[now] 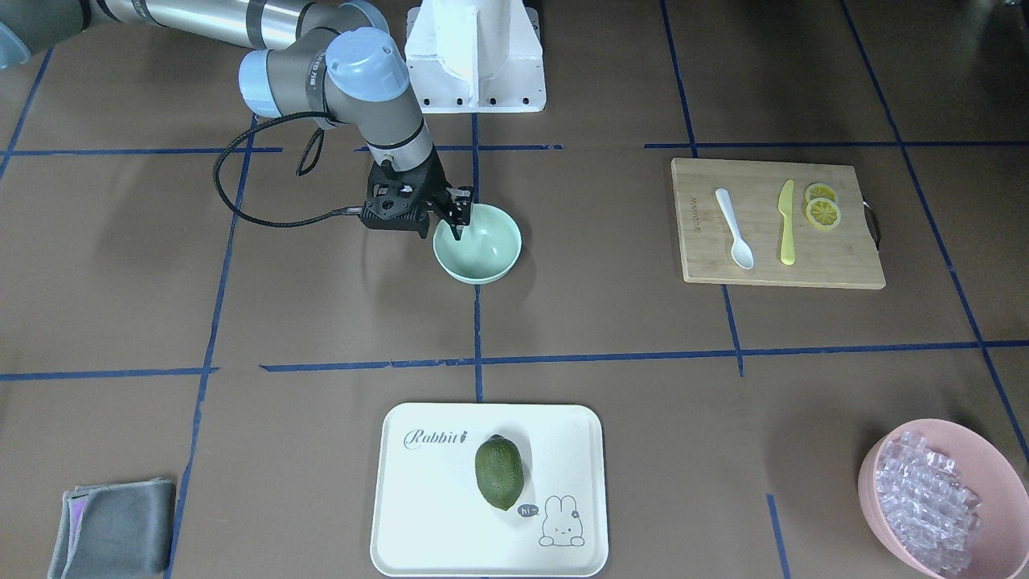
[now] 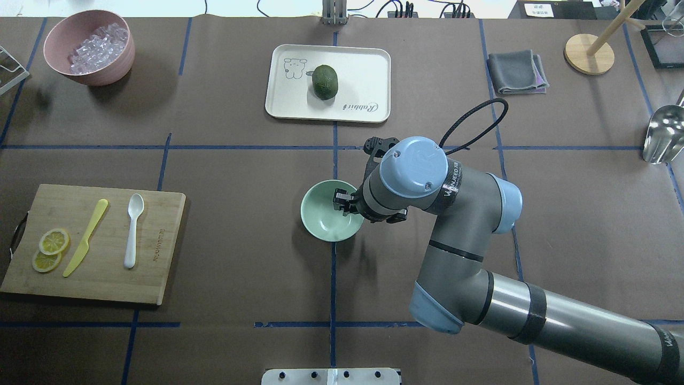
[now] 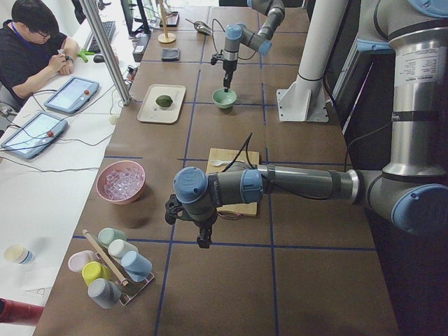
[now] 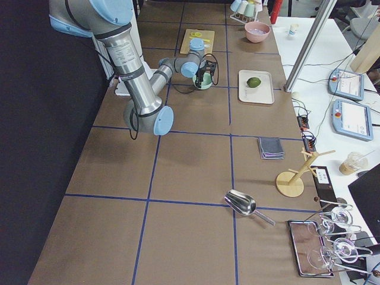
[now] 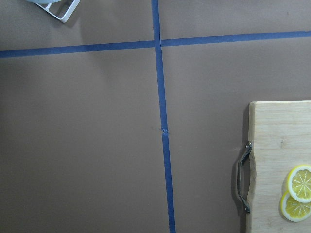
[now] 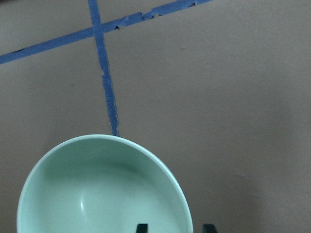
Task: Place spoon in bowl
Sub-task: 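Grip the bowl rim and slide it to the table centre, then release the bowl and raise the right arm while the left reaches the board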
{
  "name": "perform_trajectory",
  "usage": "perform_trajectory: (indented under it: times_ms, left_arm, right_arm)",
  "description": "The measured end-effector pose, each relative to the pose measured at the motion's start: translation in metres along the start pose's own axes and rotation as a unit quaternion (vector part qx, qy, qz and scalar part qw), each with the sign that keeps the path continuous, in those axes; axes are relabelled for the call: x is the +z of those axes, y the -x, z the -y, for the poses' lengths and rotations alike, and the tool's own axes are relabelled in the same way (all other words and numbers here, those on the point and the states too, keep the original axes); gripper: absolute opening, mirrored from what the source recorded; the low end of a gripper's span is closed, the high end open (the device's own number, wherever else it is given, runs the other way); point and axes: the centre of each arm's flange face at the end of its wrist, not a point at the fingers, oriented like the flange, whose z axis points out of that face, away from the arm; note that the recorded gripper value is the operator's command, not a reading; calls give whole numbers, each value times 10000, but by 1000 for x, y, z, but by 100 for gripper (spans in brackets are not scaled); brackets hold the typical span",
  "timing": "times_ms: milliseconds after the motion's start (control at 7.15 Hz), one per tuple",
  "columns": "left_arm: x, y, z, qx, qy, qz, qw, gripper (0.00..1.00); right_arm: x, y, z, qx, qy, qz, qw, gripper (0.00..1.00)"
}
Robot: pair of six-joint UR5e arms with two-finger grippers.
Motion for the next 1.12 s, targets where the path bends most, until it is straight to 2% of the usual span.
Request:
perform_trajectory:
  times_ms: [280,420,559,839,1119]
  left_arm:
    - [-4,-4,2,38,-38,11,10000,100]
    - [-12,-14,5,89,-123,49,9999,100]
    - [-34,-39,9,96,-332,193,9992,100]
    - [-63,-129,9,-19,-680,358,9970,100]
    - [-47,-215,7,-239,-744,181,9968,100]
  right_arm:
    - [-3,1,-1,-20,-3,28,10000,100]
    - [-4,2,-1,-27,-4,42,10000,100]
    - [-9,2,0,-26,-17,75,10000,100]
    - [-29,-11,19,53,-120,79,9999,100]
    - [-64,-41,45,-179,-201,-227,9994,100]
